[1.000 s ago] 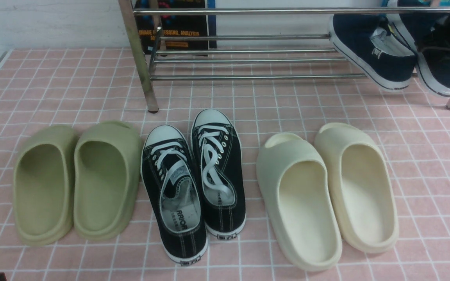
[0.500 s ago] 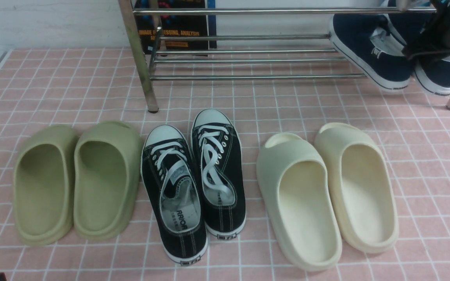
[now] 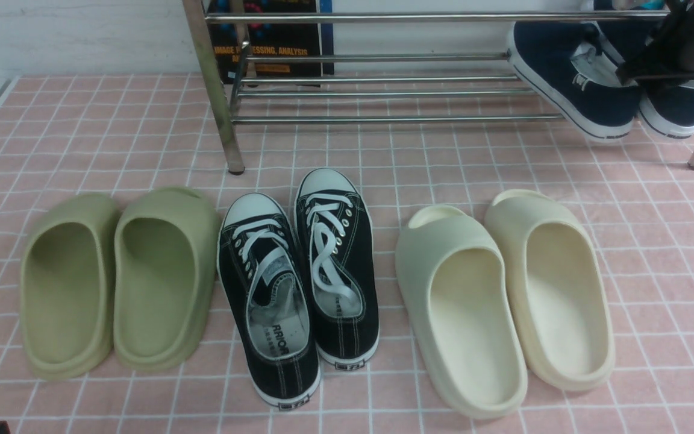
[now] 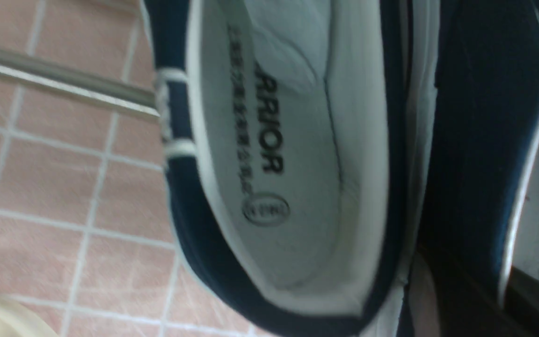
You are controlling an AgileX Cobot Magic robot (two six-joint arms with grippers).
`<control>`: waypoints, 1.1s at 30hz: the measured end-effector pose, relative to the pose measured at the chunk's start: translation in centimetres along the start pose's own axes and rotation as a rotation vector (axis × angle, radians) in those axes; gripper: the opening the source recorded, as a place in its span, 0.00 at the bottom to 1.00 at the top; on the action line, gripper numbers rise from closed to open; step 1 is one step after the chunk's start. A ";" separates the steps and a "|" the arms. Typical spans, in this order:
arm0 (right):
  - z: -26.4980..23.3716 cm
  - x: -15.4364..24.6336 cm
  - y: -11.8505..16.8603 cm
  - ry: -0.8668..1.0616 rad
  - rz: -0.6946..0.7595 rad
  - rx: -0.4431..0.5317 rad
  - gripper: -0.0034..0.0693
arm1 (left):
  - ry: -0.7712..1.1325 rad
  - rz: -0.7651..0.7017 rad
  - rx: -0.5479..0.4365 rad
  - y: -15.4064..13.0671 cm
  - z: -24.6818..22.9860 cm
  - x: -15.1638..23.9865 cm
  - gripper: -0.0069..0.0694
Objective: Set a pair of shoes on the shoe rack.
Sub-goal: Use the right arm to put a shoe into the shoe rack
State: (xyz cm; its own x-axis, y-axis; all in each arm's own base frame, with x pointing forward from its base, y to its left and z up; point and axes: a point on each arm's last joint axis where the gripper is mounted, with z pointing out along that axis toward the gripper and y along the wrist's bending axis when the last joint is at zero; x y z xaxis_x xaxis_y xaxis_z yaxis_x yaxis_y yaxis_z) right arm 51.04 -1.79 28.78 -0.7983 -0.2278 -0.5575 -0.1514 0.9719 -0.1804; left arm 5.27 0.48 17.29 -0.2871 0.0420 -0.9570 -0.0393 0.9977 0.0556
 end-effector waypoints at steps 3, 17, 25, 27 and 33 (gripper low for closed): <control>0.5 0.0 0.1 -0.006 0.002 -0.003 0.06 | 0.000 0.000 0.000 0.0 0.0 0.0 0.40; 0.3 -0.2 -0.1 -0.028 0.007 0.001 0.49 | 0.000 0.000 0.000 0.0 0.0 0.0 0.40; -4.7 -0.1 -0.2 0.028 0.019 -0.027 0.71 | 0.000 0.000 0.000 0.0 0.0 0.0 0.40; -5.3 0.2 -0.3 0.068 0.015 -0.027 0.67 | 0.000 0.000 0.000 0.0 0.0 0.0 0.40; -4.5 1.0 -0.1 0.126 0.014 -0.036 0.33 | 0.000 0.000 0.000 0.0 0.0 0.0 0.40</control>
State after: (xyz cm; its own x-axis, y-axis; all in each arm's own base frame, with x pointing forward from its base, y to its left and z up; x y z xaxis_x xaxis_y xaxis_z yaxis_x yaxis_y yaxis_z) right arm 47.65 -1.82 31.88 -0.8671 -0.2070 -0.4531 -0.1587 0.9770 -0.1427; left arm 5.27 0.48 17.29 -0.2871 0.0420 -0.9570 -0.0393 0.9977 0.0556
